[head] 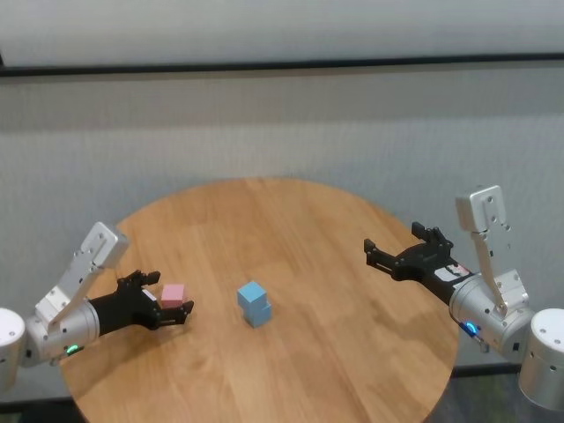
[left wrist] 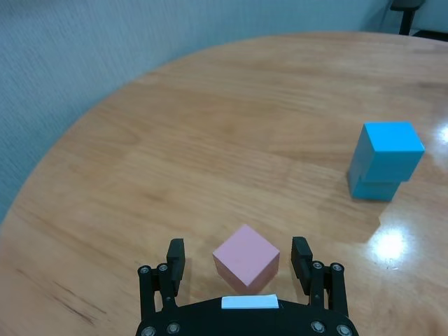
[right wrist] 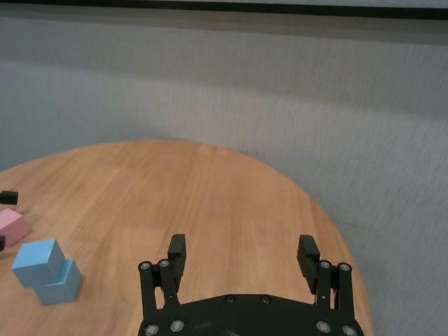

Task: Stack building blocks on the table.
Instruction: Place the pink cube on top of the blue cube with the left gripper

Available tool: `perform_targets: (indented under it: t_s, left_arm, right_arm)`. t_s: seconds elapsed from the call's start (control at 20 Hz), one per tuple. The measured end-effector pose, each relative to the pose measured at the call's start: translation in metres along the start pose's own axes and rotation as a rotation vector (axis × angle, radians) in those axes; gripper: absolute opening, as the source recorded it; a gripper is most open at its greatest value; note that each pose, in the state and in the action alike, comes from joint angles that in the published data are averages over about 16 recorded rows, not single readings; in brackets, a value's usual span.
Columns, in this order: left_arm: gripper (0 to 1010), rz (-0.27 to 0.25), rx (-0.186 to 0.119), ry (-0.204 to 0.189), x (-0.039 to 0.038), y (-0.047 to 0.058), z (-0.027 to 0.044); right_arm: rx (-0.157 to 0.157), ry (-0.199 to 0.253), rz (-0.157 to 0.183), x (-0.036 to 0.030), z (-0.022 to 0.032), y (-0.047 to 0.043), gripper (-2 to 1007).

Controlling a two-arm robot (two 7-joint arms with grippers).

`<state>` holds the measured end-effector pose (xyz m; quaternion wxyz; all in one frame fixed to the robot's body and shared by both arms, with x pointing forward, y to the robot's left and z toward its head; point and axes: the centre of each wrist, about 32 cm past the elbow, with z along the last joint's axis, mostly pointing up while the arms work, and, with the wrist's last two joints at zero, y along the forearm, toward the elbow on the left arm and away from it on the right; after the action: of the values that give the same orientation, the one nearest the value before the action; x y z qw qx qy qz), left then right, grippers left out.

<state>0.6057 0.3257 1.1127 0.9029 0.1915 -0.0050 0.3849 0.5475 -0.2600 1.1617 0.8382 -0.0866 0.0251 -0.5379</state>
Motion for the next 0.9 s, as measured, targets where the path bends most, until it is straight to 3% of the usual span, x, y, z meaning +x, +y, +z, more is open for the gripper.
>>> perform_targets:
  t_s: [0.5, 0.9]
  left_arm:
    - [970, -0.007, 0.015, 0.003, -0.0004, -0.0023, -0.0015]
    - [813, -0.016, 0.021, 0.001, -0.0009, -0.0027, -0.0011]
  right_arm:
    - [0.000, 0.000, 0.000, 0.0000, 0.0000, 0.0000, 1005]
    - [0.000, 0.000, 0.000, 0.0000, 0.0000, 0.0000, 1004]
